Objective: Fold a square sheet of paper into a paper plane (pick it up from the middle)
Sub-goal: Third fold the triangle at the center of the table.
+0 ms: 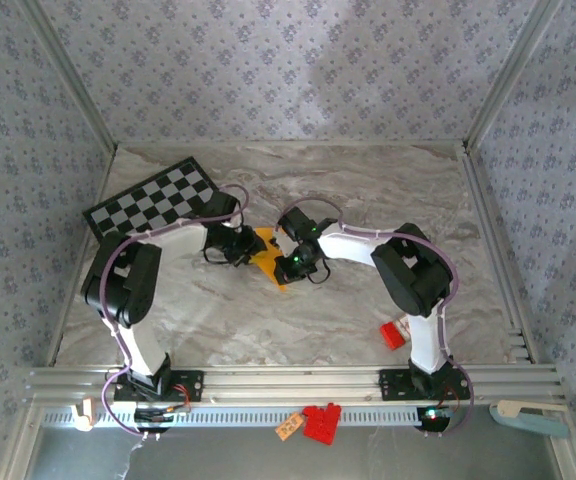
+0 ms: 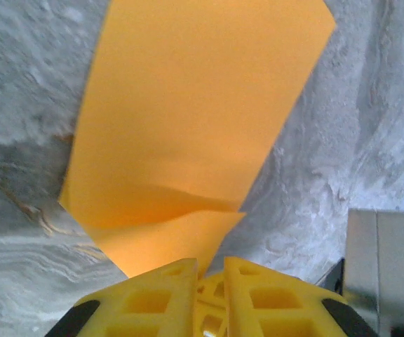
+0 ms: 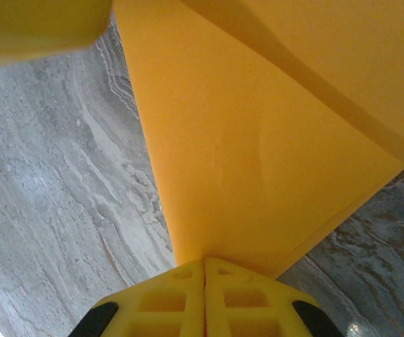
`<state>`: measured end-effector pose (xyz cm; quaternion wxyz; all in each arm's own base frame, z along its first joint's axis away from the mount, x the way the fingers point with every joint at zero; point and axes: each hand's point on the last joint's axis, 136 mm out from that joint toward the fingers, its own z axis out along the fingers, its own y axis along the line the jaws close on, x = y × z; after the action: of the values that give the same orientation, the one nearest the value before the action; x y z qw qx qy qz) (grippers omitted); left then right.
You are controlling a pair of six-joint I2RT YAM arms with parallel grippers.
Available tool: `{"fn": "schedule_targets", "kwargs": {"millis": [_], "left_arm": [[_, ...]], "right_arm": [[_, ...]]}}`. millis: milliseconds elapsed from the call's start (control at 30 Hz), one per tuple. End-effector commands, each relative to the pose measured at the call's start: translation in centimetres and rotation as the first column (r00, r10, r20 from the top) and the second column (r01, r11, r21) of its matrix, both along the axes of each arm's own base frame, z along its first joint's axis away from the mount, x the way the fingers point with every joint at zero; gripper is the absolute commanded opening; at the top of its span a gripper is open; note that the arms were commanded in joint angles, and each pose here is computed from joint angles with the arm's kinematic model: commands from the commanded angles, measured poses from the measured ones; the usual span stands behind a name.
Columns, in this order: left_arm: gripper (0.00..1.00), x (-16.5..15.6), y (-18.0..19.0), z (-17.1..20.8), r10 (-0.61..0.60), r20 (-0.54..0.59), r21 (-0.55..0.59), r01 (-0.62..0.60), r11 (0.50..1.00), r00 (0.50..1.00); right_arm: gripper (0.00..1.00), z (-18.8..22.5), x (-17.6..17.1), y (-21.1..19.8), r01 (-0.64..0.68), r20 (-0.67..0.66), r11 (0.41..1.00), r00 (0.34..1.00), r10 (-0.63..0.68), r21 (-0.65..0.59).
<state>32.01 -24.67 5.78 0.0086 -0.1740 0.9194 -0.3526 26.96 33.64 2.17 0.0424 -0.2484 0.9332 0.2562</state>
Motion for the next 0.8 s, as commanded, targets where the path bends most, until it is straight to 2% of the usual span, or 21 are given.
{"fn": "schedule_targets", "kwargs": {"millis": [0, 433, 767], "left_arm": [[0.16, -1.1, -0.7, 0.0, -0.064, 0.039, -0.007, 0.064, 0.998, 0.997], [0.15, -2.0, -1.6, -2.7, -0.114, 0.007, 0.018, 0.114, 0.993, 0.993], [0.14, -1.5, 0.4, -5.1, -0.102, -0.007, 0.163, 0.102, 0.981, 0.995]], "right_arm": [[0.08, -1.9, -0.5, -1.5, 0.029, -0.044, 0.995, 0.998, -0.034, -0.096], [0.08, -2.4, -0.6, -1.9, 0.038, -0.063, 0.993, 0.997, -0.045, -0.115], [0.07, -4.0, -1.5, -3.9, 0.007, -0.068, 0.978, 0.997, -0.022, -0.21]]}}
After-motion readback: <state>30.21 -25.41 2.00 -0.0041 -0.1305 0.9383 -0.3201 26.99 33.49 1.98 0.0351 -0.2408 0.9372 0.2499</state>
